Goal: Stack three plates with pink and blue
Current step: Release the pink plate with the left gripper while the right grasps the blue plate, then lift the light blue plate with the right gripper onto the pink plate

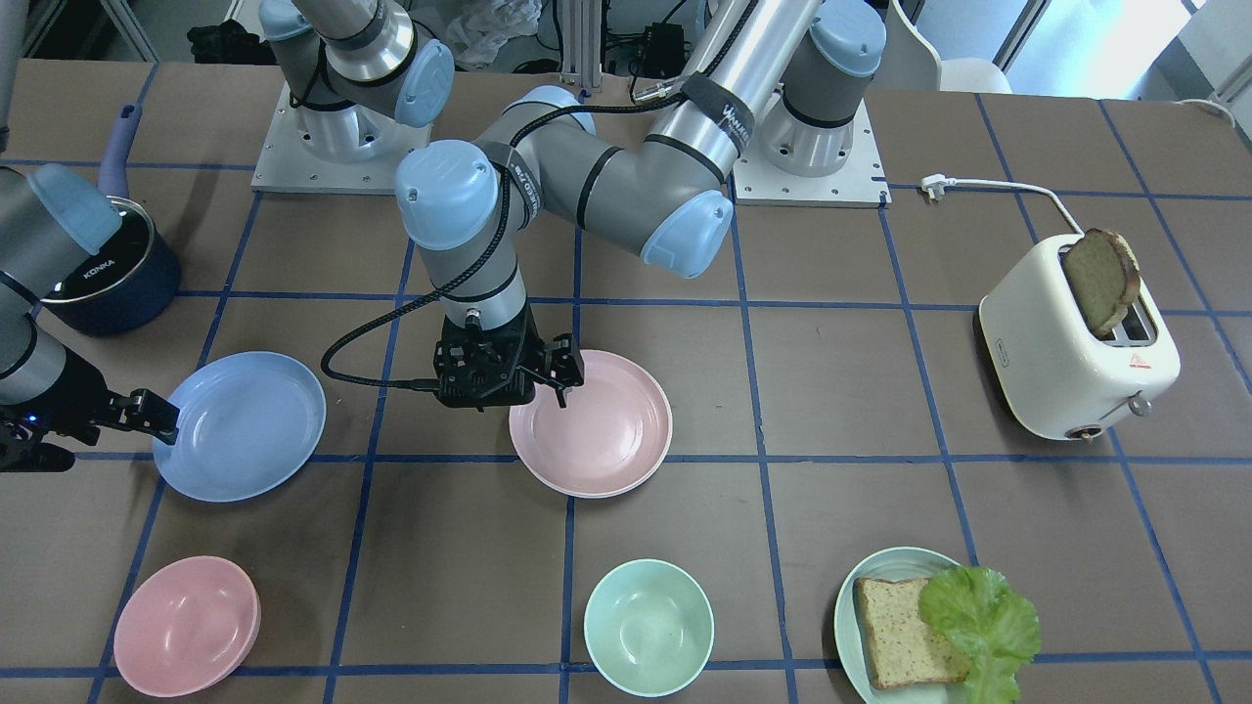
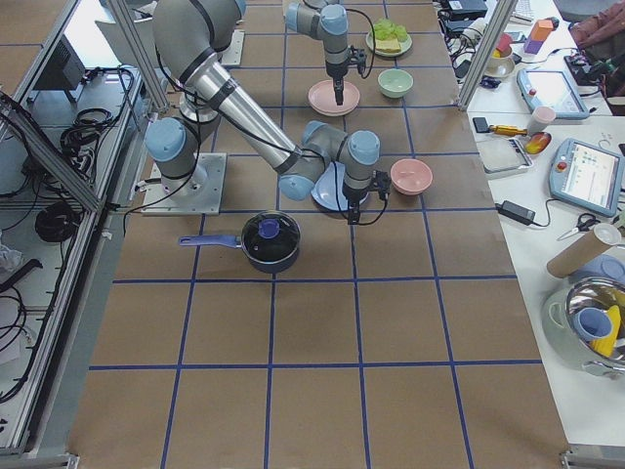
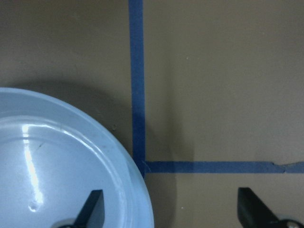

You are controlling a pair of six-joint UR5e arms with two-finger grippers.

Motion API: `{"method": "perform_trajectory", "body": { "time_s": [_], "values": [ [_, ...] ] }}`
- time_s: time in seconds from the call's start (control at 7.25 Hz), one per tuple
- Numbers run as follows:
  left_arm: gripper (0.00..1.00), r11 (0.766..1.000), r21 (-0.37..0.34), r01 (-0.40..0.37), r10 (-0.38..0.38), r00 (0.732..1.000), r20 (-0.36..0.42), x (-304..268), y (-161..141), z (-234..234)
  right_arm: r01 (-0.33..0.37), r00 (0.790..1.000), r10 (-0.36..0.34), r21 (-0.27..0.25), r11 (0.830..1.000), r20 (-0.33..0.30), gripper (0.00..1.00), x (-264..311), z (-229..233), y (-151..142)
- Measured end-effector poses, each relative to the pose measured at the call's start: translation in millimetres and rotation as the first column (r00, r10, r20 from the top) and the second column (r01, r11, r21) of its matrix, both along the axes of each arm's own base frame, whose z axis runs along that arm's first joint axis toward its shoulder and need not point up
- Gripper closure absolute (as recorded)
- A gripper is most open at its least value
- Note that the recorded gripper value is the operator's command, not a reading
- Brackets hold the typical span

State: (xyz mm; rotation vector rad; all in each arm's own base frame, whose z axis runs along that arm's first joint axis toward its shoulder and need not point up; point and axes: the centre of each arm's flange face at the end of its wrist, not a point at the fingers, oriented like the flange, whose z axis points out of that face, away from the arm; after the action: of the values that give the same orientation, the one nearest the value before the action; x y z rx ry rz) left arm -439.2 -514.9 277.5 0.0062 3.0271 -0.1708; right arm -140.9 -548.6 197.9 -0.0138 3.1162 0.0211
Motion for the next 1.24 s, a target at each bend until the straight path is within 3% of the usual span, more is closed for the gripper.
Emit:
{"method": "perform_trajectory", "body": {
  "time_s": [0.14, 0.28, 0.41, 0.55, 0.69, 0.83, 0.97, 1.24],
  "values": [
    [0.00, 0.998, 0.049, 0.045, -0.045, 0.999, -0.003, 25, -7, 24, 0.002, 1.000, -0.002, 0.012, 1.000, 0.007, 0.16, 3, -7, 4],
    [0.00, 0.987, 0.112, 0.113, -0.114, 0.993, 0.006, 54, -8, 53, 0.004, 1.000, -0.004, 0.021, 1.000, 0.015, 0.35, 6, -13, 8],
    [0.00, 0.978, 0.156, 0.140, -0.141, 0.990, -0.008, 85, -7, 85, 0.003, 1.000, -0.003, 0.023, 1.000, 0.022, 0.48, 8, -15, 10],
    [0.00, 0.974, 0.175, 0.141, -0.135, 0.990, -0.044, 115, -5, 114, 0.001, 1.000, -0.001, 0.024, 1.000, 0.025, 0.57, 9, -16, 12],
    [0.00, 0.968, 0.191, 0.160, -0.147, 0.986, -0.077, 144, 5, 142, -0.002, 1.000, 0.001, 0.024, 1.000, 0.025, 0.79, 9, -16, 12],
    [0.00, 0.962, 0.197, 0.188, -0.171, 0.980, -0.099, 169, 22, 168, -0.003, 1.000, 0.003, 0.024, 1.000, 0.025, 0.90, 9, -15, 13],
    [0.00, 0.967, 0.173, 0.187, -0.169, 0.979, -0.111, 195, 37, 194, -0.005, 1.000, 0.004, 0.024, 1.000, 0.025, 0.98, 9, -14, 13],
    [0.00, 0.982, 0.133, 0.136, -0.121, 0.986, -0.114, 249, 47, 221, -0.008, 1.000, 0.008, 0.014, 1.000, 0.022, 1.00, 10, -8, 12]
  ]
}}
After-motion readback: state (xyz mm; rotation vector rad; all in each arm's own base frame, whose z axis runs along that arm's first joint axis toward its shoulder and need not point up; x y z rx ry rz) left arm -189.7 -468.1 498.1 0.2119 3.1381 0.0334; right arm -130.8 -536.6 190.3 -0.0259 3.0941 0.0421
